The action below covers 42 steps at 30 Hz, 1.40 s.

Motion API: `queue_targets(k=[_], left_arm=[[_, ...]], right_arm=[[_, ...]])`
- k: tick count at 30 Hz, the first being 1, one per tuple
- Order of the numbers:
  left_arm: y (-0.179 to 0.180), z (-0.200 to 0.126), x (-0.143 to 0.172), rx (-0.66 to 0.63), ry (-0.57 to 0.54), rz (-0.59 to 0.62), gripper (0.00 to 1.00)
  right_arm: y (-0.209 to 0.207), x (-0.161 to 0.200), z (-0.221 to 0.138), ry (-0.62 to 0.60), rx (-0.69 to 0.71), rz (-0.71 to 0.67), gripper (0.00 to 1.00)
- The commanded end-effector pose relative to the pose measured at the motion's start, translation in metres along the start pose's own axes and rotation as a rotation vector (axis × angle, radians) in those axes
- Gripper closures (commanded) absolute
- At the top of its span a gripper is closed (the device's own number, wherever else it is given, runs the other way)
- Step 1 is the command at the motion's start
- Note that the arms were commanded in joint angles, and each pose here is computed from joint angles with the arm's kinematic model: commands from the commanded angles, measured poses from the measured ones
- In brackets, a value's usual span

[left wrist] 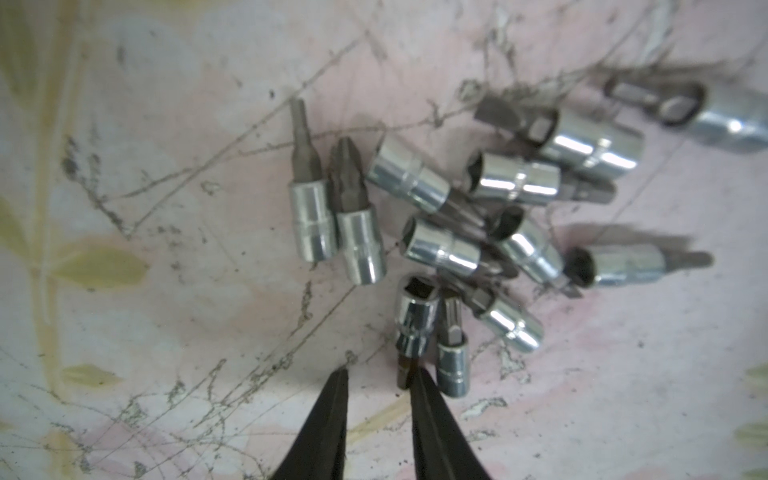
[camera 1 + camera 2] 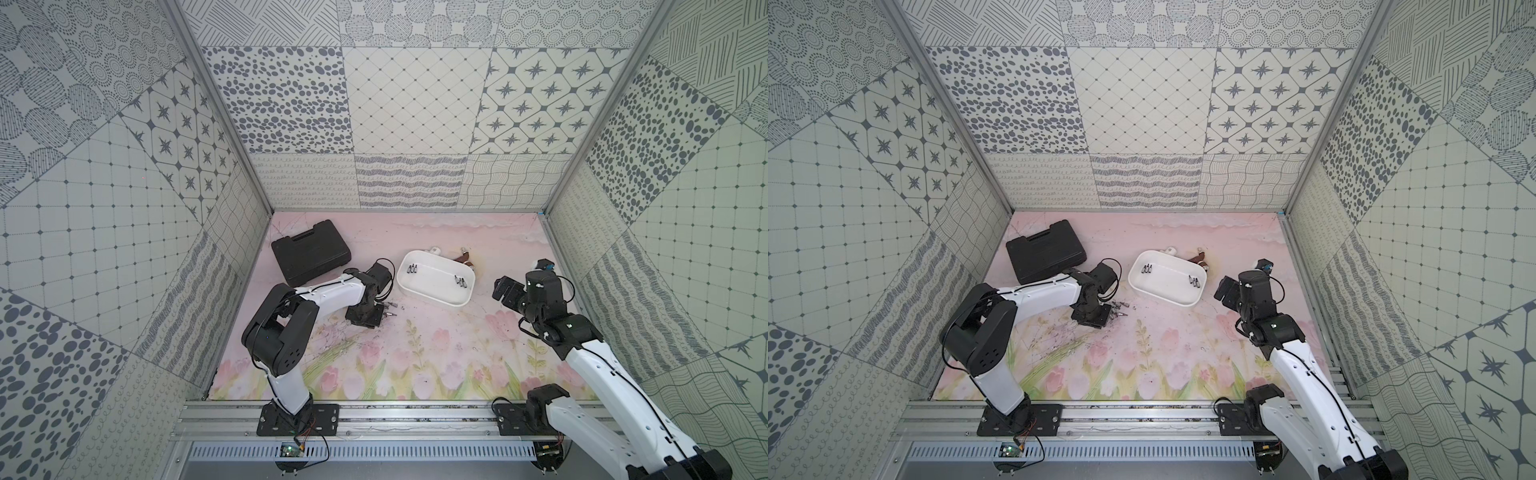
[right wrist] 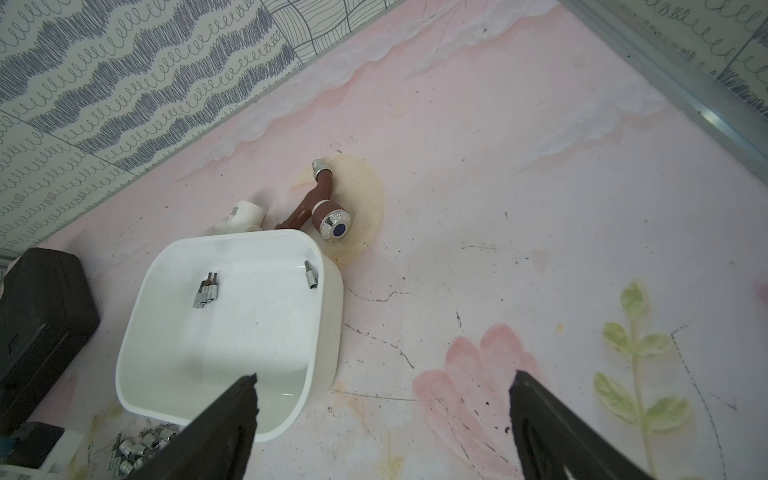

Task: Put the bit on the desktop into the storage box
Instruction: Pick up the screwdriver bit from the center of the board.

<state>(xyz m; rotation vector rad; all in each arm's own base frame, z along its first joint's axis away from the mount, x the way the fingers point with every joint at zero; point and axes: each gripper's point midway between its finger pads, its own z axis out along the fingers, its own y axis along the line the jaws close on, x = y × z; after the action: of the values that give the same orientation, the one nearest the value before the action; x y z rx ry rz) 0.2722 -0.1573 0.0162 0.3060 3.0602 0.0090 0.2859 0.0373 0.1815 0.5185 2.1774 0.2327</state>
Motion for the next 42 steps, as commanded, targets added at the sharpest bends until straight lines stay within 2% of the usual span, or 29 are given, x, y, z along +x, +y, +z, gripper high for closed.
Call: queue_targets(k=[1,13,36,42], left_arm=[[-0.007,0.002,-0.005,0.035,-0.016,0.004,0.69],[-0.006,-0.014,-0.003,0.048,-0.050,-0.006,0.68],[-0.007,0.006,-0.015,0.012,-0.016,0.013,0.77],[-0.009,0.011,-0.016,0.017,-0.005,0.017,0.82]], right_arm=[[0.005,-0.016,-0.005,-0.056,-0.018,0.020,0.03],[0.003,-0.013,-0.005,-0.052,-0.015,0.022,0.03],[0.000,-0.013,-0.006,-0.063,-0.010,0.027,0.03],[0.000,-0.013,-0.007,-0.066,-0.008,0.026,0.03]])
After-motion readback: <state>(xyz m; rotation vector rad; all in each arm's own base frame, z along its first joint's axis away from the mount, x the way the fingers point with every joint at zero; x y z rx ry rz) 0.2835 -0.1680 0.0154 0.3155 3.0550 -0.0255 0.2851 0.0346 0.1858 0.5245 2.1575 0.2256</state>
